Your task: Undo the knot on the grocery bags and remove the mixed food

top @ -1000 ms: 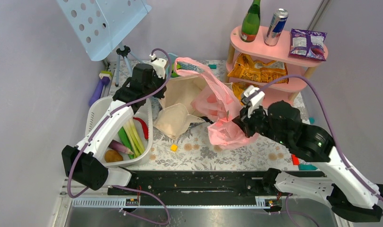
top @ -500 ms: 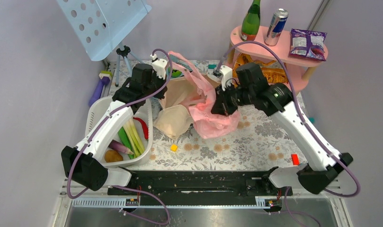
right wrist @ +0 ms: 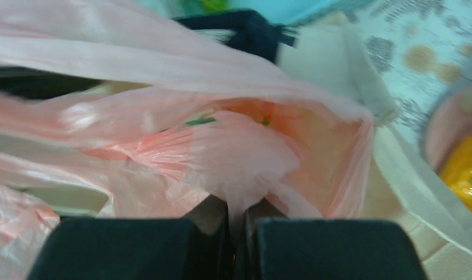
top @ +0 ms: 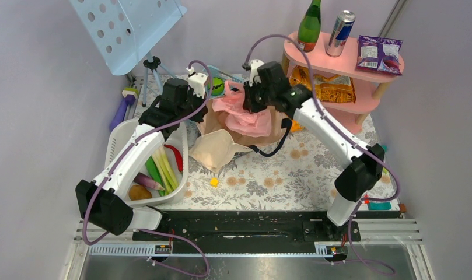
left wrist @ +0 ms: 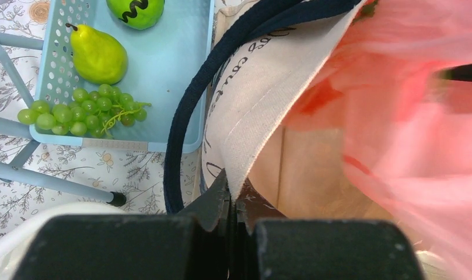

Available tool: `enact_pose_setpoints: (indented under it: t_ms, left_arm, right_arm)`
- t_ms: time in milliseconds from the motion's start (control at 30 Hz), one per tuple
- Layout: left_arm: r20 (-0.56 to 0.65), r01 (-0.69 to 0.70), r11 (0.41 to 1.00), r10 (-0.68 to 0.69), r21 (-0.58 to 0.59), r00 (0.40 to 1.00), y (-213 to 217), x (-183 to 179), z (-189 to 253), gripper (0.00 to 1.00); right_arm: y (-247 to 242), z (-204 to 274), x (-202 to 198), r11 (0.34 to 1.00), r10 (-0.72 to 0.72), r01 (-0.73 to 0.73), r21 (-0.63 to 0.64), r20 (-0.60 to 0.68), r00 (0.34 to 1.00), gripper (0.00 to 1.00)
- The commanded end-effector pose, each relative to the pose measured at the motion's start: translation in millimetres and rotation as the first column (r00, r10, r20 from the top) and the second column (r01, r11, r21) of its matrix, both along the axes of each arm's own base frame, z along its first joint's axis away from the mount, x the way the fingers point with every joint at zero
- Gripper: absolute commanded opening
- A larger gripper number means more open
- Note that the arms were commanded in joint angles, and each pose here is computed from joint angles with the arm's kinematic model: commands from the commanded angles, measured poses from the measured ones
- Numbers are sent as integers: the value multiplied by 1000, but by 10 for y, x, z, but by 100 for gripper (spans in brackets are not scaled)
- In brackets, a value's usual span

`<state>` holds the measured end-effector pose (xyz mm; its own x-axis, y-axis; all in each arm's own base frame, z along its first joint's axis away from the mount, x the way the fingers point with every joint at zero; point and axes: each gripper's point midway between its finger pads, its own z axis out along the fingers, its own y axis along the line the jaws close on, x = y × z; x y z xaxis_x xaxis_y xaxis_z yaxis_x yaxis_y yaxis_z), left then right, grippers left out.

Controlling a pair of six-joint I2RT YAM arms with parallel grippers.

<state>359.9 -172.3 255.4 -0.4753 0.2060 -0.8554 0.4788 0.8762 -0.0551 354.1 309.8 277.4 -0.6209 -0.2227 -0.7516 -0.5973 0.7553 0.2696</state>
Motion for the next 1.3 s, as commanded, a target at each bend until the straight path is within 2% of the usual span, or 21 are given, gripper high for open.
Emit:
enact_pose_setpoints:
  t_ms: [0,67,133,367,500,533,600,733,800,900,1267]
  left_arm:
    - [69,33,998,-30,-53,997,-92,57,201,0]
    - [61,44,996,-40,-72,997,-131,49,202,0]
    - [47,49,994,-44,-95,998,-166,48,188,0]
    - [37,79,987,-75,-142,997,-255,10,224,0]
    - [35,86,984,-81,-157,996,-282,0,230,0]
    - [33,82,984,-78,-156,996,-276,8,223,0]
    - [31,69,986,-65,-149,997,-256,18,215,0]
    - [35,34,991,-29,-126,999,-188,49,212,0]
    - [37,26,992,-22,-122,999,-169,54,219,0]
    - [35,25,993,-21,-119,999,-166,54,209,0]
    - [54,0,995,6,-103,999,-104,58,252,0]
  right_arm:
    - [-51,-212,508,976,-192,213,-35,313,930,0]
    - [97,-338,502,975,-217,213,58,422,880,0]
    - [196,-596,472,967,-253,220,126,443,860,0]
    - [374,-1431,485,950,-300,309,30,346,889,0]
    - [325,-1551,472,942,-312,336,-13,337,888,0]
    - [302,-1476,464,941,-317,340,-7,344,884,4]
    - [269,-1317,436,943,-314,333,12,361,878,25]
    - [192,-982,307,950,-305,306,60,380,873,74]
    - [150,-816,238,951,-308,300,81,375,874,88]
    - [128,-644,130,955,-298,281,98,347,889,99]
    - [97,-162,-227,960,-255,214,182,244,936,99]
